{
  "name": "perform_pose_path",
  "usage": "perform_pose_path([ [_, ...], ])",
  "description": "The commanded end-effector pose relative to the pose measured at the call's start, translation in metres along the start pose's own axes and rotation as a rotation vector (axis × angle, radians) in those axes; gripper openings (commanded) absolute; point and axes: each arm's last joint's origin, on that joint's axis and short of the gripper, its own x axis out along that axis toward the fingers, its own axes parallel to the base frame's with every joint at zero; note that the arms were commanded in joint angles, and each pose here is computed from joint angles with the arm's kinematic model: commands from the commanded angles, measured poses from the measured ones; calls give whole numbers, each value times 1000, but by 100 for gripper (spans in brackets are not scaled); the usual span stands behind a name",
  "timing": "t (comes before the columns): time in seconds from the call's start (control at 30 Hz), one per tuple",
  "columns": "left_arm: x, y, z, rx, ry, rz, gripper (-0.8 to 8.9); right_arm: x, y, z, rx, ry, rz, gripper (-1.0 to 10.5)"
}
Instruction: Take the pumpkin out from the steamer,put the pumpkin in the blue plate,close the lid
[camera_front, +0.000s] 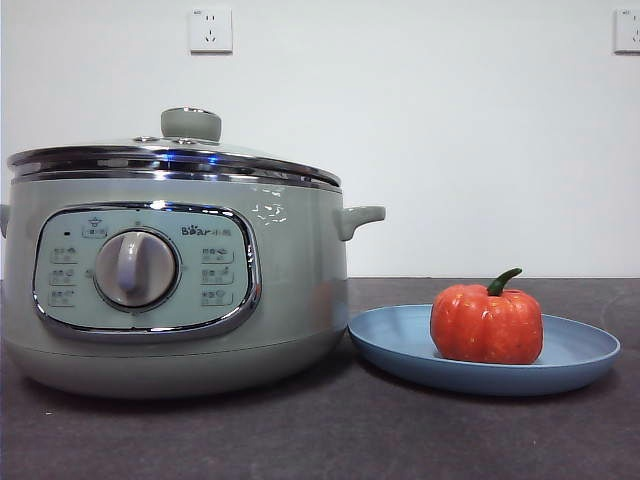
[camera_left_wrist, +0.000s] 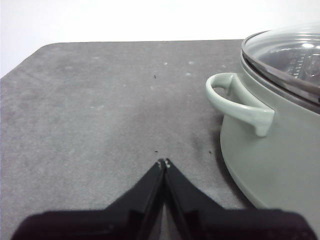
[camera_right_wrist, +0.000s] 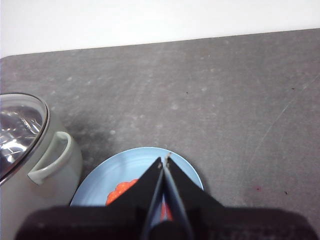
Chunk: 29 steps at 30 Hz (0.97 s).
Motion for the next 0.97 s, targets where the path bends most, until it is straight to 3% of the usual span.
perform_pose_path([
  [0.03, 2, 0, -5, -7, 9, 3, -3, 1, 0, -2, 8, 0, -3, 1],
  [0.7, 2, 0, -5, -7, 9, 3, -3, 1, 0, -2, 8, 0, -3, 0],
  [0.87, 2, 0, -5, -7, 9, 3, -3, 0, -1, -4, -179, 27, -10, 0],
  [0.97, 2, 0, -5, -7, 9, 3, -3, -5, -5, -3, -217, -6, -24, 1],
])
